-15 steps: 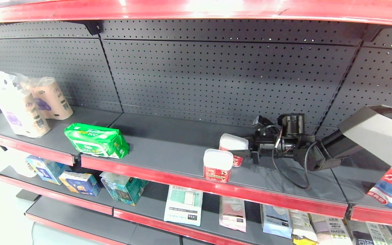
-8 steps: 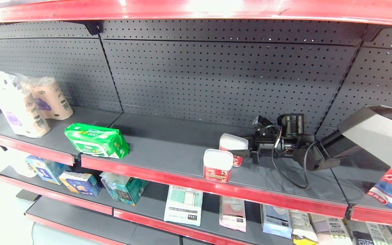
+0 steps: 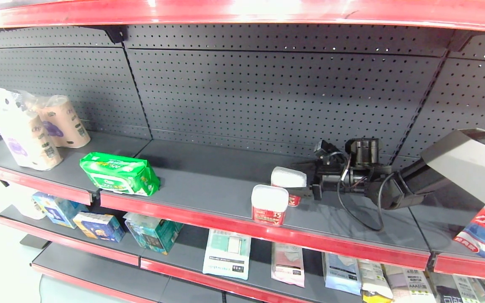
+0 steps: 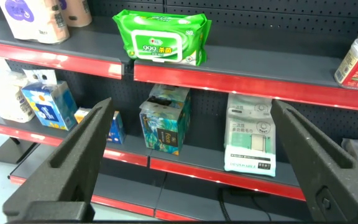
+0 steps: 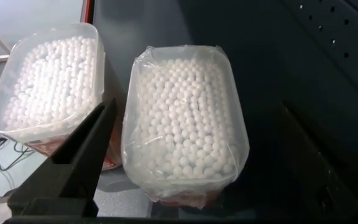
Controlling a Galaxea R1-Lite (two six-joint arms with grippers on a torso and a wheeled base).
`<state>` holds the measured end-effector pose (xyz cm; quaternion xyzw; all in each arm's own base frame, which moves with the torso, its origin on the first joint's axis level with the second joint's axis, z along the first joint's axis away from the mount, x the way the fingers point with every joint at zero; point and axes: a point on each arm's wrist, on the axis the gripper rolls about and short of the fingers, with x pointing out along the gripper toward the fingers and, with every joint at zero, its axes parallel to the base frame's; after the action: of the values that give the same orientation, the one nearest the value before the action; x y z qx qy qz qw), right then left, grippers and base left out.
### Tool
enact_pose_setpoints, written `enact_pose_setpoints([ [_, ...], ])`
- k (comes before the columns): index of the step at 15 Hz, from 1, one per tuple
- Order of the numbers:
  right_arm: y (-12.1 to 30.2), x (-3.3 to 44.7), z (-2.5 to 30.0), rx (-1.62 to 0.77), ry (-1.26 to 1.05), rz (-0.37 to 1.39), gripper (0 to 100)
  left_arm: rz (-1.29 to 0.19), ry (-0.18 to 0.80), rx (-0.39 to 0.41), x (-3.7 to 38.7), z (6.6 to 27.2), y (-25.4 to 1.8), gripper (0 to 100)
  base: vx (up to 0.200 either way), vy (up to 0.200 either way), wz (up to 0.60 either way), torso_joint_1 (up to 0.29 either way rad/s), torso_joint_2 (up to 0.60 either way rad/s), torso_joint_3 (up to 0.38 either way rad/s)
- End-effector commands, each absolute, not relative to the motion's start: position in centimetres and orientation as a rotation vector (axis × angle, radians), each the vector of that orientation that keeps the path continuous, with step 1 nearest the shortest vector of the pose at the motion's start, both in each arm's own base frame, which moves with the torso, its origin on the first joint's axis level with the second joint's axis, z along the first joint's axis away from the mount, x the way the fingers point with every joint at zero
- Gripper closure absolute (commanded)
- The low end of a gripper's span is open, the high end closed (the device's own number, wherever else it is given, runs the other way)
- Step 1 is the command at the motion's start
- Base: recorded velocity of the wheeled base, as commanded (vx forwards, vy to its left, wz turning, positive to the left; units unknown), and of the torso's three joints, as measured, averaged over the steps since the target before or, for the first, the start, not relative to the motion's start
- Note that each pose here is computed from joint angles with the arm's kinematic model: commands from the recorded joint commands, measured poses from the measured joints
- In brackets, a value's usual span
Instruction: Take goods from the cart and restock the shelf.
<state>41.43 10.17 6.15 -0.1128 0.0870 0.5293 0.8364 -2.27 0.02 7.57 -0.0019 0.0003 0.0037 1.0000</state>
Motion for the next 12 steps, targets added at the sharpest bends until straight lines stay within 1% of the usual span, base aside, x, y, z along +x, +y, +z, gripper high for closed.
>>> enact_pose_setpoints([
  [1, 10.0, 41.5, 7.0, -0.247, 0.161, 1.112, 0, 0.008, 0.0, -0.005, -2.3, 7.6, 0.0, 0, 0.0, 0.0, 0.0, 0.0, 0.0, 0.0],
  [6, 9.7, 41.4, 8.3, -0.209, 0.169, 1.074, 0, 0.008, 0.0, -0.005, -2.3, 7.6, 0.0, 0, 0.0, 0.0, 0.0, 0.0, 0.0, 0.0],
  [12, 9.3, 40.0, 10.1, -0.222, 0.162, 1.03, 0, 0.008, 0.0, -0.003, -2.3, 7.6, 0.0, 0, 0.0, 0.0, 0.0, 0.0, 0.0, 0.0],
])
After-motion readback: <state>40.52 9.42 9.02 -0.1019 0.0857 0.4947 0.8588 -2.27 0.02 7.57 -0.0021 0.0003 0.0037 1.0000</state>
